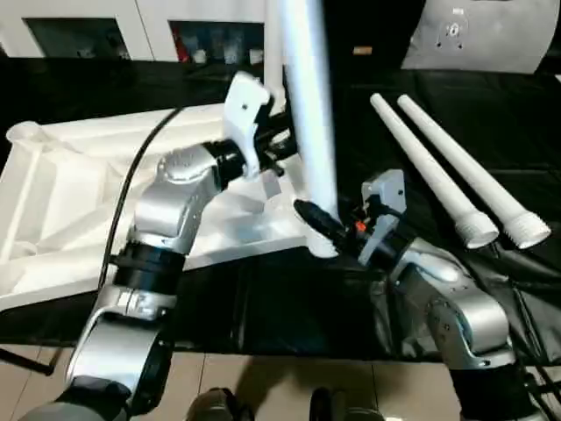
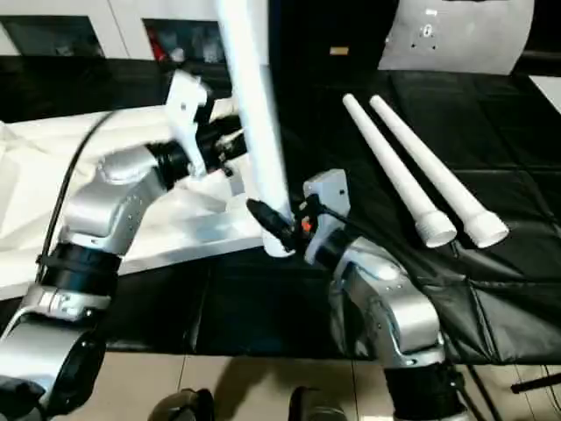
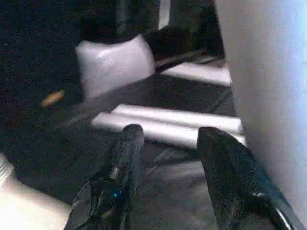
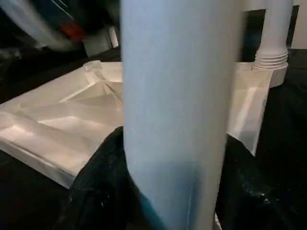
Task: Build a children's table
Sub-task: Insert table leg to table base
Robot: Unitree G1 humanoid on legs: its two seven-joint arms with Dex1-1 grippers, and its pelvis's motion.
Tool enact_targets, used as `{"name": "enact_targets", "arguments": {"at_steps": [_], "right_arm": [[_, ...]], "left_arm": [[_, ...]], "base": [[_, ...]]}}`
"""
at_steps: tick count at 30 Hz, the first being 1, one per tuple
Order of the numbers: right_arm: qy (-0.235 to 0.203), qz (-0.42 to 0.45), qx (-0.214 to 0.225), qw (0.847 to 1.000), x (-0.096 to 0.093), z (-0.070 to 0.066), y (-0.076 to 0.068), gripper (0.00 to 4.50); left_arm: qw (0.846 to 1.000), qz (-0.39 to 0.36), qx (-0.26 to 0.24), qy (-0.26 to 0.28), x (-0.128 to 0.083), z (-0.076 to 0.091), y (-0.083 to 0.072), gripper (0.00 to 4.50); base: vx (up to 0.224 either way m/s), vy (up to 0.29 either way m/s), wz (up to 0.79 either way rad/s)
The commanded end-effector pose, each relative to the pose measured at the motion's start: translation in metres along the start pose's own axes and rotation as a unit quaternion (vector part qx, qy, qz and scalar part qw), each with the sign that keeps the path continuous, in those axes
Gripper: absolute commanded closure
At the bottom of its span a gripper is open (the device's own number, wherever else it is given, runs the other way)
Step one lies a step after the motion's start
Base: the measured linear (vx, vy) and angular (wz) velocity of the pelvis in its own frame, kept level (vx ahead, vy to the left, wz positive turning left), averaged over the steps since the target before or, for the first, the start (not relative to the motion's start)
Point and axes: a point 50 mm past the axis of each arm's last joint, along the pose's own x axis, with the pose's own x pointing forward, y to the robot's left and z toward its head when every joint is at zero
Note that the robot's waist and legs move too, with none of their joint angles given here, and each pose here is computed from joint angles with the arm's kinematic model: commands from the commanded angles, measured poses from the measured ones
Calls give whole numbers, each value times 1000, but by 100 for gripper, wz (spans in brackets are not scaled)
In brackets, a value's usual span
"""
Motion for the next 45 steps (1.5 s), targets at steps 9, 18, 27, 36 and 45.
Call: {"name": "enact_targets", "arguments": {"at_steps": [9, 18, 27, 36, 45], "right_arm": [[10, -3, -17, 1000, 2, -1, -1, 261], [10, -13, -25, 1000, 0, 2, -6, 261], [12, -79, -29, 996, -8, 3, -24, 261], [36, -107, -42, 993, -19, 3, -40, 261], [46, -115, -50, 991, -26, 4, -45, 261]], "left_arm": [[990, -138, 16, -26, 2, 17, -42, 242], [996, -89, 13, -19, -12, 13, -24, 242], [996, -20, 12, 89, -52, -23, 8, 205], [983, -50, 23, 173, -46, -70, -3, 122], [966, -55, 30, 250, -52, -106, -1, 121]], "base": [[0, 0, 0], [0, 0, 0], [0, 0, 0], [0, 0, 0], [0, 0, 0]]}}
